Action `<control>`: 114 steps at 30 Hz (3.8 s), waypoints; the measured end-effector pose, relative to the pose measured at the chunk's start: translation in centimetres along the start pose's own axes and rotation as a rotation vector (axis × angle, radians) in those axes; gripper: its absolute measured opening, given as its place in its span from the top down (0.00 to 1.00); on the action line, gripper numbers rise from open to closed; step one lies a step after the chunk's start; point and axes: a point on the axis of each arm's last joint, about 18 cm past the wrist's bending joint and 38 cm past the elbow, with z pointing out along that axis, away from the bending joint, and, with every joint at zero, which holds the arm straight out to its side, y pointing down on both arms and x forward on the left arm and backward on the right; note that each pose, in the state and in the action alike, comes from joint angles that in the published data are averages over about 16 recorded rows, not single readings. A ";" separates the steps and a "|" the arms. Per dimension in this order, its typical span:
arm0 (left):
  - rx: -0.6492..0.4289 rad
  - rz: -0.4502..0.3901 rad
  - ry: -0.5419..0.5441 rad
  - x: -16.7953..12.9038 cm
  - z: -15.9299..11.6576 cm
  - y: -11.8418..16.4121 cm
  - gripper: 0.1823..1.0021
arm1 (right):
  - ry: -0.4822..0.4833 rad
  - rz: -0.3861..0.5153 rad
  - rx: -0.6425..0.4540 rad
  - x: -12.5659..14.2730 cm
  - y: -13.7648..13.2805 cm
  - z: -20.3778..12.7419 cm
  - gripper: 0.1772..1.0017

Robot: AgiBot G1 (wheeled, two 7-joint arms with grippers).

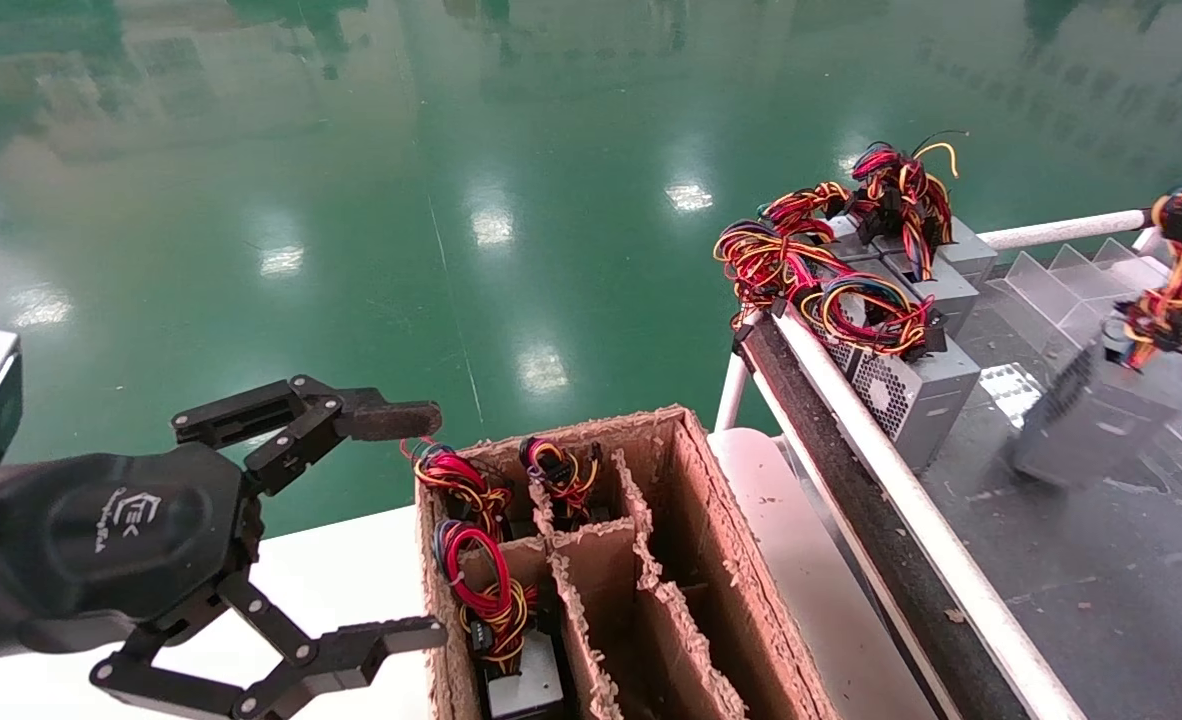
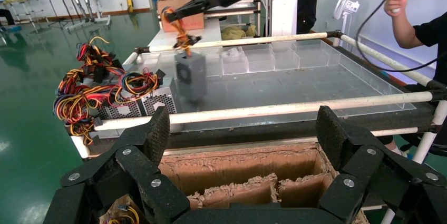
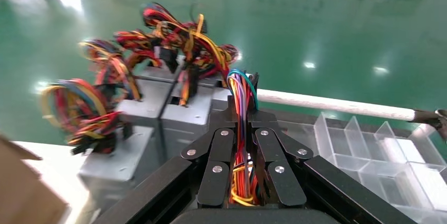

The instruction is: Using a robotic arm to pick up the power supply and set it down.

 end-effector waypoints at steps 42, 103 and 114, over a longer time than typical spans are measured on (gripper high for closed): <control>0.000 0.000 0.000 0.0 0.0 0.0 0.00 | 0.123 -0.119 -0.028 -5.6 -4.1 14.8 0.95; 0.000 0.000 0.000 0.0 0.0 0.0 0.00 | 0.141 -0.256 -0.018 -5.6 -3.3 15.2 0.70; 0.000 0.000 0.000 0.0 0.0 0.0 0.00 | 0.074 -0.136 0.059 -5.3 -4.6 13.1 0.41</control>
